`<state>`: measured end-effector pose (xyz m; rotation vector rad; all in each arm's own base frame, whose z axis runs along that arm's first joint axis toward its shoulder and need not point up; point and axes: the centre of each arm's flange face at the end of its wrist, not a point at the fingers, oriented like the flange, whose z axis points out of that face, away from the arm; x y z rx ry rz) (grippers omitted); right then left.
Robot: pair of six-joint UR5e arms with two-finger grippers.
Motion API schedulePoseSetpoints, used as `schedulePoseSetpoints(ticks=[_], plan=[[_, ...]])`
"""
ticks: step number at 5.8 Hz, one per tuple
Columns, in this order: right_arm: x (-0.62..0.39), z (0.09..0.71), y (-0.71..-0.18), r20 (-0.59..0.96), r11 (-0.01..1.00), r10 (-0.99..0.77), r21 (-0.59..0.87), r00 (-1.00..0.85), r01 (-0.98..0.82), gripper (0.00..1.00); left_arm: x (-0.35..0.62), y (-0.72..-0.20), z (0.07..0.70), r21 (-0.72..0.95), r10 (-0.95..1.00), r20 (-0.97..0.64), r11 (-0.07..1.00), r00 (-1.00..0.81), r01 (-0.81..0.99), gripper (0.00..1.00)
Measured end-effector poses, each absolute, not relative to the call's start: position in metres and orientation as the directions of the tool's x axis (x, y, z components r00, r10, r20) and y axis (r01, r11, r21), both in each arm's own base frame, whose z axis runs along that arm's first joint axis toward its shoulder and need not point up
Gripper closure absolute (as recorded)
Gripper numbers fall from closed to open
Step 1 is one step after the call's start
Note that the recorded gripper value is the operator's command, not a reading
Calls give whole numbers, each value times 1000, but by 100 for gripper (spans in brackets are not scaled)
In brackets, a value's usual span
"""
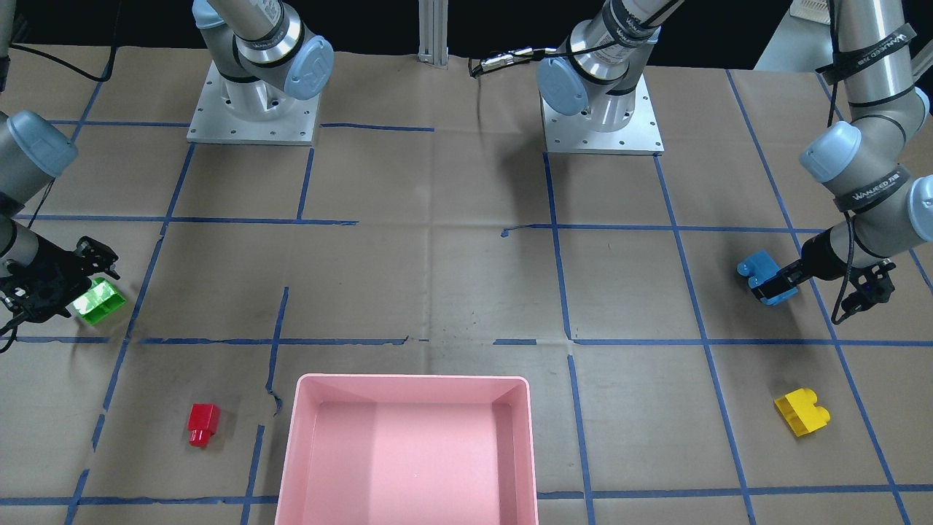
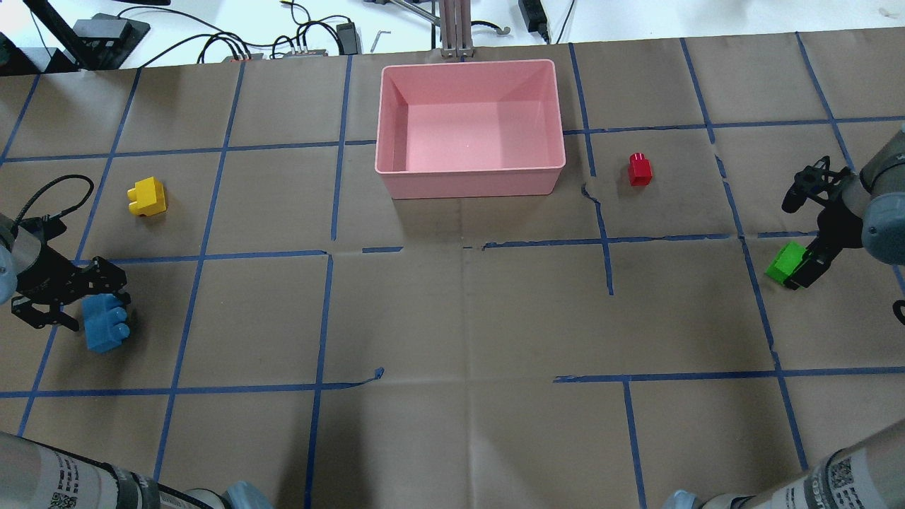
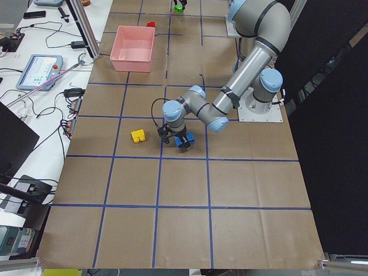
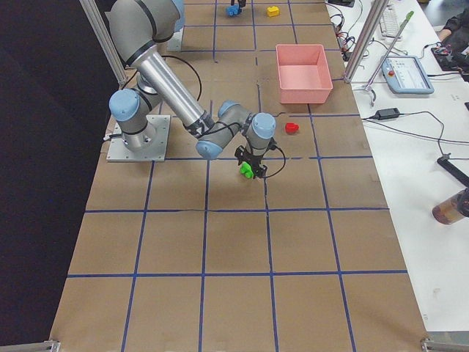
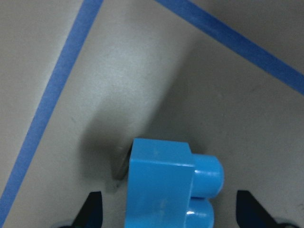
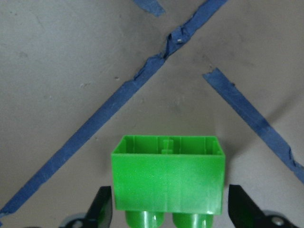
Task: Put all blocks into box
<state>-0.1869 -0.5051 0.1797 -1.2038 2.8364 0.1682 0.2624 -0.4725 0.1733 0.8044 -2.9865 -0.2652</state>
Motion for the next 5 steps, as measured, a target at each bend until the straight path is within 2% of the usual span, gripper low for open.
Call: schedulePoseSetpoints(ticks=[1,2,3,4,5], plan=[[-187,181,-505,-91,690,-714,79,-694,-720,58,264,-473,171,176,-503,-8,850,-864,-496,3],[-187,183,-506,-88,691,-713,77,-696,-718,58,265,-474,170,176,-505,-8,849,-863,-498,6],[-187,188,-507,-79,695,-711,72,-698,-716,58,266,-475,169,175,-505,-9,849,-863,-499,27],[-189,207,-514,-46,710,-700,64,-713,-701,58,267,-475,168,175,-505,-9,849,-863,-499,52],[-192,240,-526,-24,749,-660,58,-751,-661,58,267,-476,169,174,-506,-9,848,-862,-500,65]])
